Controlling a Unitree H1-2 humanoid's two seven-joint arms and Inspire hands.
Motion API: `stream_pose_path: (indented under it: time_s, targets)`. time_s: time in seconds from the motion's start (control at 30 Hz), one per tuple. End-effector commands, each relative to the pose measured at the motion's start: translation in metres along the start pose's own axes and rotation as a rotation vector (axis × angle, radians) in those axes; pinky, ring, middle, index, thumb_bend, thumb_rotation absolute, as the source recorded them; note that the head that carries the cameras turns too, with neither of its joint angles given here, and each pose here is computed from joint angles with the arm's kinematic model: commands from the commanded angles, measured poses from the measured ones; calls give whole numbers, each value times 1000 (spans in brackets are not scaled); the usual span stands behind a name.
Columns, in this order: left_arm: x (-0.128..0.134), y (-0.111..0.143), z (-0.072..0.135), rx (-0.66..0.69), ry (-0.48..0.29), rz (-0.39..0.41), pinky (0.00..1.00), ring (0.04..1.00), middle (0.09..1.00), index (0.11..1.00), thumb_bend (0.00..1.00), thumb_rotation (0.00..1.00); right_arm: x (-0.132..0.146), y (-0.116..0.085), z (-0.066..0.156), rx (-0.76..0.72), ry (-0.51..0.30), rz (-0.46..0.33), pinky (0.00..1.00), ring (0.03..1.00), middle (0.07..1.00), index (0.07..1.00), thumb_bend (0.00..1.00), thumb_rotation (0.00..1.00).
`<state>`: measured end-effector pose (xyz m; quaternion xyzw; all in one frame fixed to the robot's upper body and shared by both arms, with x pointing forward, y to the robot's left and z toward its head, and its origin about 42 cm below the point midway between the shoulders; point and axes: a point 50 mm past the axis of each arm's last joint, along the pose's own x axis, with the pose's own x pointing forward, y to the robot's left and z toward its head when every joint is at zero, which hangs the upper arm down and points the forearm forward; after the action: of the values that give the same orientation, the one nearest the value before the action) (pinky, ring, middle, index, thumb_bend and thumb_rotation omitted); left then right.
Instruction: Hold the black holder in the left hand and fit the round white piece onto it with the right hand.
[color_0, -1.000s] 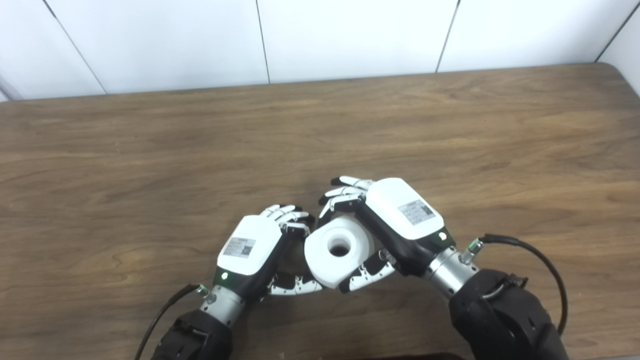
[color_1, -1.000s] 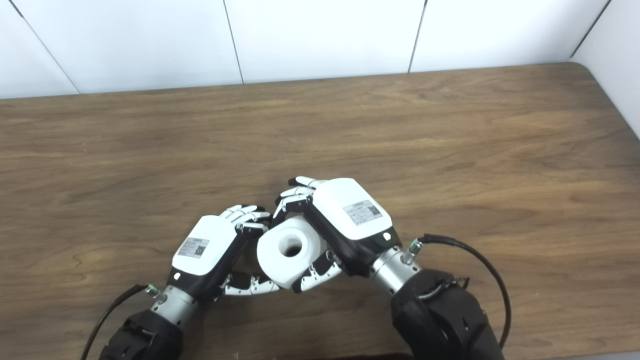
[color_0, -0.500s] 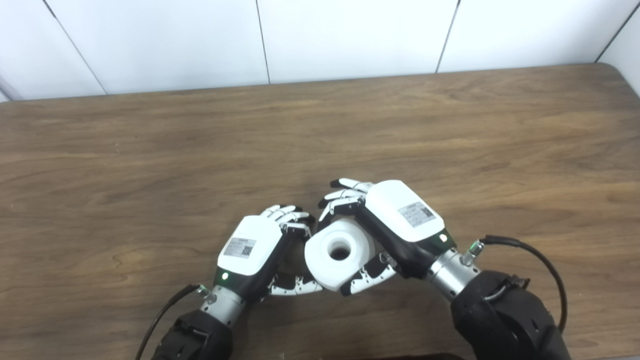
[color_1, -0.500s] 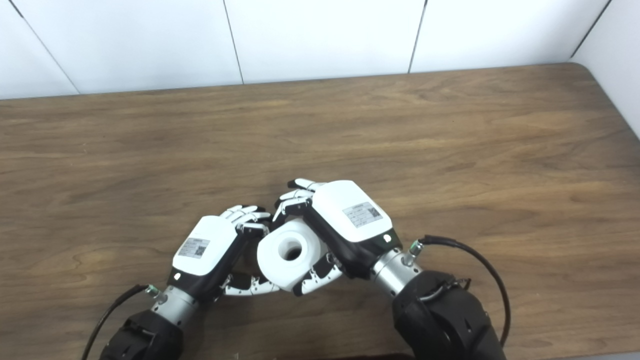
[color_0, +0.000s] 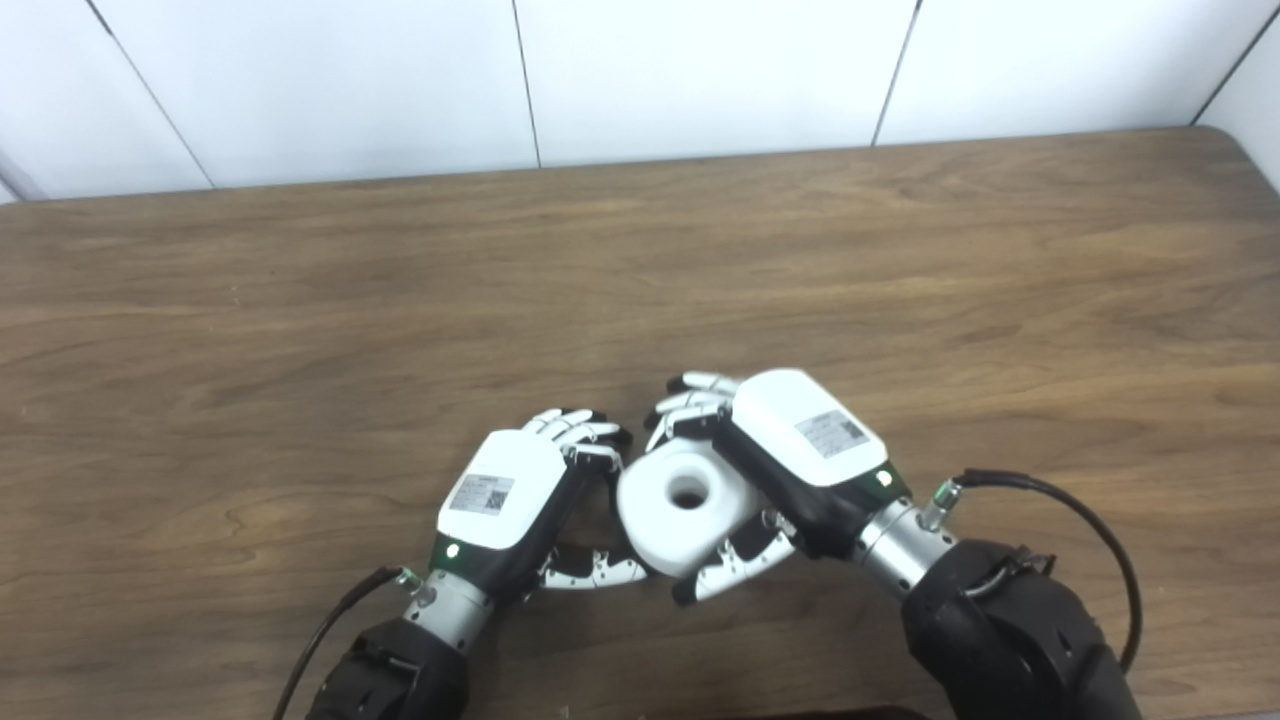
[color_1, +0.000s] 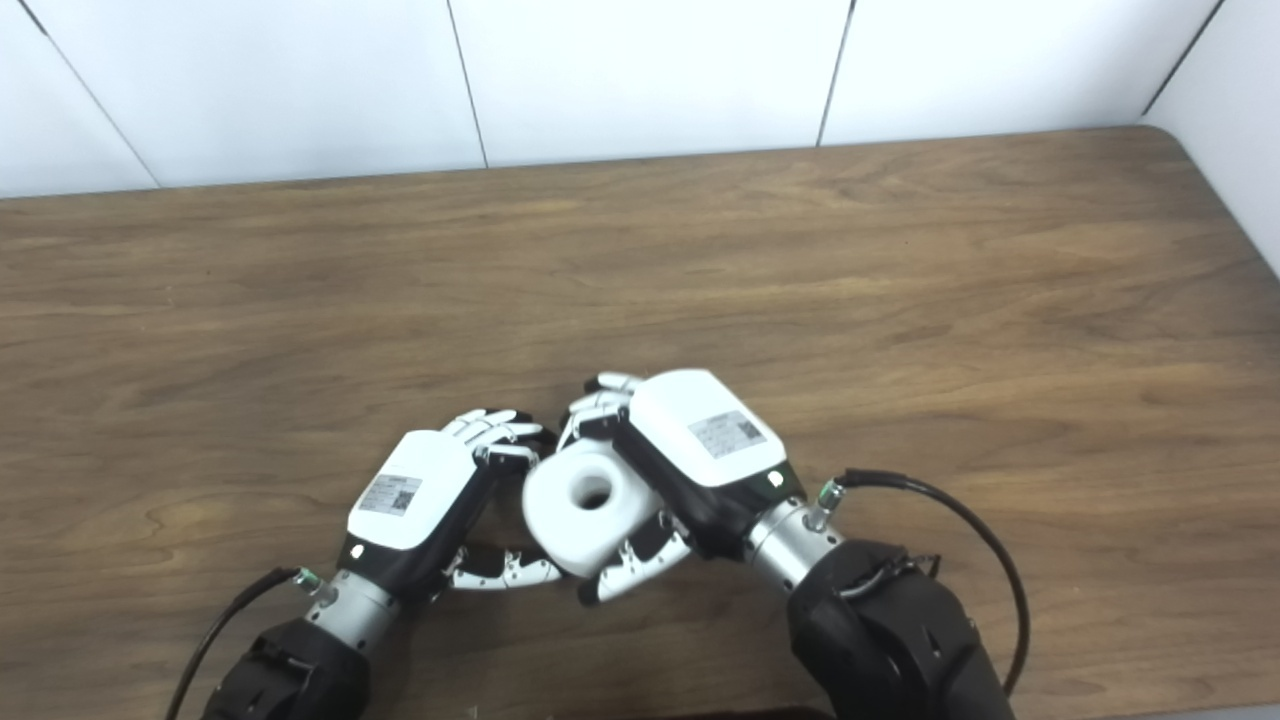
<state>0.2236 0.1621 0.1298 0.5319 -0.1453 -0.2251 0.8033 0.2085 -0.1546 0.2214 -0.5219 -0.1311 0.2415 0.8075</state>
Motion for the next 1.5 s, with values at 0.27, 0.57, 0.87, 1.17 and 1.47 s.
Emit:
stream_pose_path:
  time_s: [0.27,0.57,0.87,1.17,1.47]
  targets:
    - [0,-13,-4,28,43,-139,893,870,815,740,878,362,0,-8,2,-21,-8,-23,842,925,838,681,1000,364]
    - [-1,-14,-4,4,29,-140,880,870,826,815,942,404,-1,-10,1,-39,-2,-22,871,934,873,718,1000,382]
    - [-1,-16,-6,-18,17,-142,875,875,840,848,998,469,0,-12,1,-54,-8,-13,880,941,896,769,1000,414]
    - [3,-18,-6,-32,25,-152,890,889,853,878,1000,410,-4,-28,9,-86,-32,-3,893,951,931,822,1000,466]
    - [6,-19,-8,-34,17,-156,887,885,853,879,1000,420,-9,-40,17,-114,-46,8,900,966,937,837,1000,451]
